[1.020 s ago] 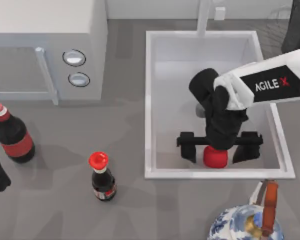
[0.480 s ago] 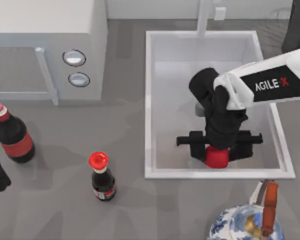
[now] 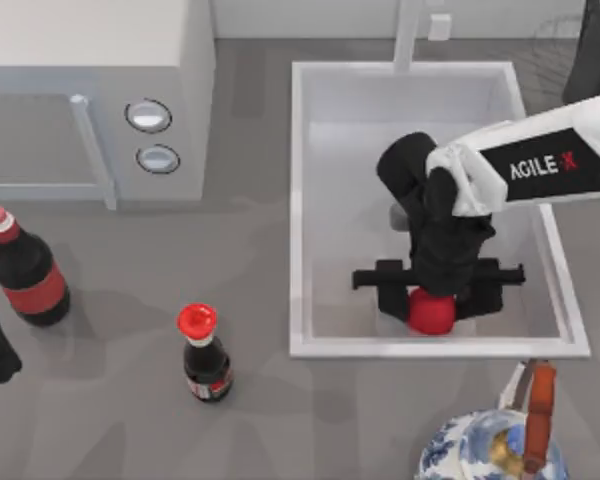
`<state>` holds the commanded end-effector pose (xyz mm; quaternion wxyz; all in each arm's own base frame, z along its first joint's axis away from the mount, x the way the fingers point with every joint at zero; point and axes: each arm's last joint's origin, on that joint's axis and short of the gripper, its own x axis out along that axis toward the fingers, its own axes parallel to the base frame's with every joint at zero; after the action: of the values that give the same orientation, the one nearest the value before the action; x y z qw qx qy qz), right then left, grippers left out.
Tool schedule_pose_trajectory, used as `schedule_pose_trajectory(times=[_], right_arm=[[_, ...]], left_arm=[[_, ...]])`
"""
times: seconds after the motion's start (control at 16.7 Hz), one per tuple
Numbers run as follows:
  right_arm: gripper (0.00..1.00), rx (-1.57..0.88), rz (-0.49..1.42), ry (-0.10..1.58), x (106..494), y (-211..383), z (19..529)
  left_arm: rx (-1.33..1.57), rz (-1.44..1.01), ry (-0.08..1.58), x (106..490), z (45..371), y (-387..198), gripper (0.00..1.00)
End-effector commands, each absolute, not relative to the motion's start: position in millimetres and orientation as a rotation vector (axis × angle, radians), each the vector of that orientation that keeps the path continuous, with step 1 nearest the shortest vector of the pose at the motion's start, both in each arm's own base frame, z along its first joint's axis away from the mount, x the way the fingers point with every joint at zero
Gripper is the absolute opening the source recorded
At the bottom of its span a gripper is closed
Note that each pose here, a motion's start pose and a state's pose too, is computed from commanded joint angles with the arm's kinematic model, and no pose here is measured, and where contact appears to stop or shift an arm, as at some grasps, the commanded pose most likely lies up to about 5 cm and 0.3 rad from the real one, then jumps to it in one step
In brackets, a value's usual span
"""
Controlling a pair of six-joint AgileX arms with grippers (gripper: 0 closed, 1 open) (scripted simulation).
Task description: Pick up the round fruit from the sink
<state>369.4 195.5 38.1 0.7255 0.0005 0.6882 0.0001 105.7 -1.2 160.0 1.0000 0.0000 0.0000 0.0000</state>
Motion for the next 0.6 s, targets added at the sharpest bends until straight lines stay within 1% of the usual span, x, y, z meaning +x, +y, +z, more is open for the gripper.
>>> schedule_pose_trajectory(times=[0.12,0.24,0.42,0.6], right_arm=[[0.0,0.003,0.002,1.513,376,200,52],[0.0,0.003,0.002,1.513,384,205,77],[0.0,-0.004,-0.005,1.531,391,209,130],[0.0,-0.012,-0.013,1.55,388,207,193]], left_arm=[[0.0,0.0,0.0,106,160,-1,1.0],[0.0,0.0,0.0,106,160,-1,1.0],[0.0,0.0,0.0,106,160,-1,1.0],[0.0,0.0,0.0,106,160,-1,1.0]])
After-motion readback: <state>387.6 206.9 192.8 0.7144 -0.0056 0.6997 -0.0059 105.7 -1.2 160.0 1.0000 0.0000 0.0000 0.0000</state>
